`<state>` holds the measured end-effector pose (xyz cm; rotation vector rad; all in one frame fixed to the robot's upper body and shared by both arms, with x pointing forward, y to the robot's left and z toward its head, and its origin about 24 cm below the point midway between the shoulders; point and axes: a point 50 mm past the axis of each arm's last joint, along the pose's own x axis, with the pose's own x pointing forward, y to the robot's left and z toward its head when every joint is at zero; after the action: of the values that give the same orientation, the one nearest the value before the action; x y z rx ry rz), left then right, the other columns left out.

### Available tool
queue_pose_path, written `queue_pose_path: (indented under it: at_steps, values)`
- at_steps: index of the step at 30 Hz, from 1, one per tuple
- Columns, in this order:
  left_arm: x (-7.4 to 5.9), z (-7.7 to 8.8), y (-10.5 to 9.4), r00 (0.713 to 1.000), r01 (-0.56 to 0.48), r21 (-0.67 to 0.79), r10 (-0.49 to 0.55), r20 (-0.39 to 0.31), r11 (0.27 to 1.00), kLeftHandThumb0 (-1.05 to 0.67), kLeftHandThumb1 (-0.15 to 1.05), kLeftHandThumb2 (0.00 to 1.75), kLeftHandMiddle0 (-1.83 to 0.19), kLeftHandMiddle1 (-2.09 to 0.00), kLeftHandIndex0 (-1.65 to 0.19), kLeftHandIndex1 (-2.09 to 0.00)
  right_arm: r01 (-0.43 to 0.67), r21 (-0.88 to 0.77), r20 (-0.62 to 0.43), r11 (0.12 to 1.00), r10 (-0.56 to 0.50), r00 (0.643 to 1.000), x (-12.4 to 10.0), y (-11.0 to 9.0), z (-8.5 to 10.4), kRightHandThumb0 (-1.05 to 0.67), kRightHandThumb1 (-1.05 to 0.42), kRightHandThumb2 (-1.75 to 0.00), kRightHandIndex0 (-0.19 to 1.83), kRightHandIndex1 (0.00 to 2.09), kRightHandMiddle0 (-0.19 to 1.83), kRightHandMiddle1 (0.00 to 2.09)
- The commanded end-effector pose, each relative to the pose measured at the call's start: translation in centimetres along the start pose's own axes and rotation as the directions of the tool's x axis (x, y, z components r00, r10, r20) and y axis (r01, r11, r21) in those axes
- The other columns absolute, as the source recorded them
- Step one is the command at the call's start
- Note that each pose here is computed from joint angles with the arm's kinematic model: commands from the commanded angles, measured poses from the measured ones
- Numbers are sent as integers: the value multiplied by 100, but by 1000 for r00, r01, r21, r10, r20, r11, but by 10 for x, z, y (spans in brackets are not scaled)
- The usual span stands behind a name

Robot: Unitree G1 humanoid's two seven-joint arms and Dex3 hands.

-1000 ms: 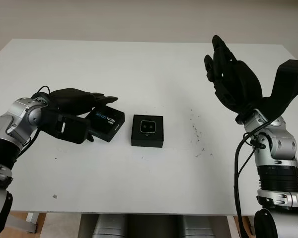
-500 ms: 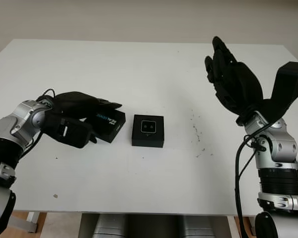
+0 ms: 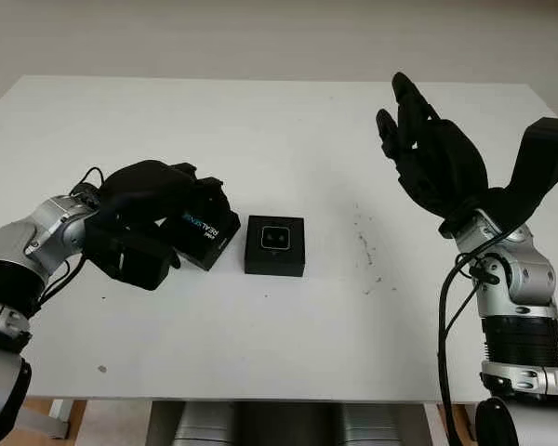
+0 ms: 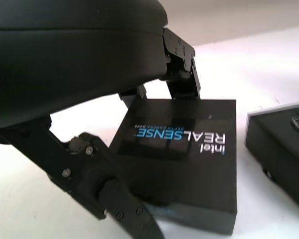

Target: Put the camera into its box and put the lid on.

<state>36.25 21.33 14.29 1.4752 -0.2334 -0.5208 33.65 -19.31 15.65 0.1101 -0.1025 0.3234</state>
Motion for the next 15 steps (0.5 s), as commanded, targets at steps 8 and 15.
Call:
queue_pose_path:
  at_steps: [8, 15]
  values:
    - [-2, 15, 17, 989, -35, -175, 9, -144, 984, -11, 96, 5, -34, -136, -29, -145, -51, -12, 40, 999, 51, 998, -2, 14, 8, -73, -105, -63, -19, 0, -19, 0]
    - [0, 24, 40, 983, -30, -281, -23, -184, 959, -9, 94, 5, -40, -136, -34, -141, -59, -15, 37, 998, 59, 998, -4, 16, 7, -73, -105, -63, -19, 0, -19, 0]
